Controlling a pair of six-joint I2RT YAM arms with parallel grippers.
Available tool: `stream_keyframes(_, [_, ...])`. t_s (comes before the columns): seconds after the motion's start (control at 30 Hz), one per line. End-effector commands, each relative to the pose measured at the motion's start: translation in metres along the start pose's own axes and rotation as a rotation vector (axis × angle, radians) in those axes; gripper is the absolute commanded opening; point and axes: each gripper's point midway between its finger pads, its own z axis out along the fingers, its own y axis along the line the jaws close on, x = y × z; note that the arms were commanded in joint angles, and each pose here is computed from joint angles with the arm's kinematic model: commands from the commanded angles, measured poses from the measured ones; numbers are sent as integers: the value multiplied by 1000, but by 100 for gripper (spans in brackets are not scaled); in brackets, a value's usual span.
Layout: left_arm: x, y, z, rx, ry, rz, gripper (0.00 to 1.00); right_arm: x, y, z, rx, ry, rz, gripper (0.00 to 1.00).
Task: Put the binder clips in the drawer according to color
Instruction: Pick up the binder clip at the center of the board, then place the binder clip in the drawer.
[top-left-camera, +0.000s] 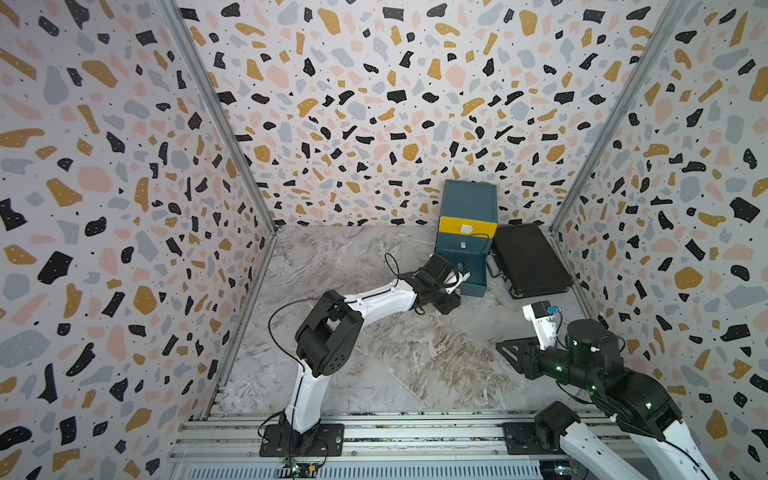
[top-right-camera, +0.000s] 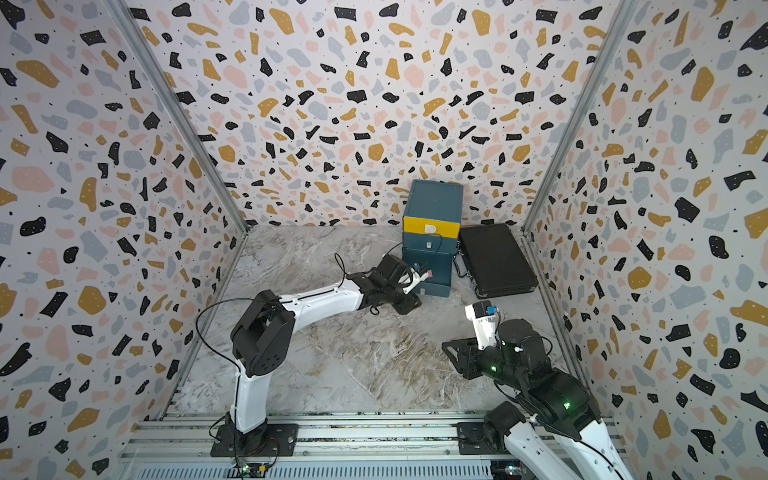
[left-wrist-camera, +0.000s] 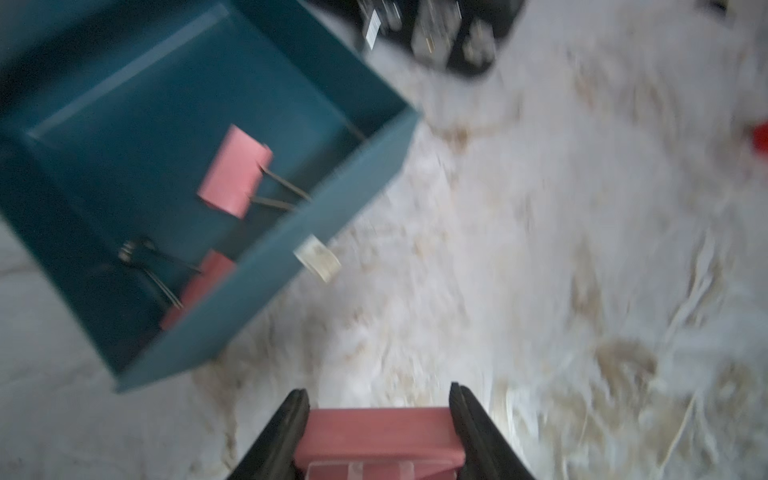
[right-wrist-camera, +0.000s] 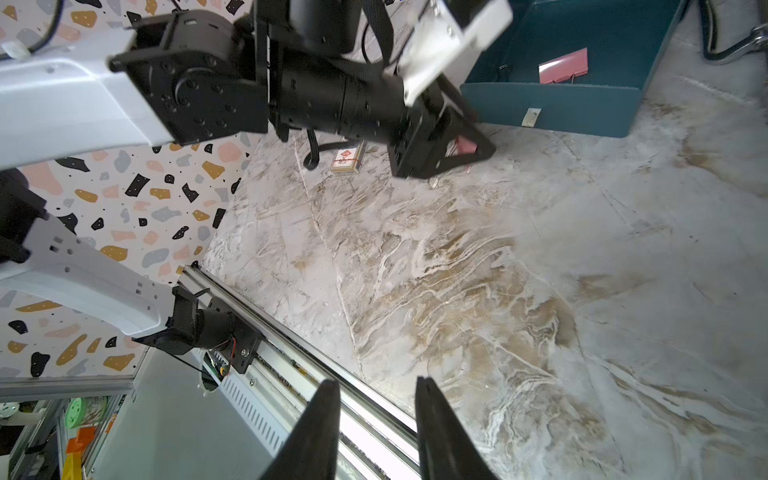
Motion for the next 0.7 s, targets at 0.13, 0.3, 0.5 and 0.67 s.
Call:
stream_keyframes(0.13, [-98,64,7,-28,-408,-525,22,4,-6,2,18,4,-2,36])
stream_keyframes(0.3, [-118,99,18,-87,-508,-714,20,3,-12,2,51,-12,6,35])
stream_keyframes(0.5, [-116,120,33,-102,-516,-834,19,-29,-19,-18,113,-230,-37,32])
stream_keyframes(0.67, [-103,123,40,-105,-491,-893,18,-48,-15,-16,136,-251,-72,29])
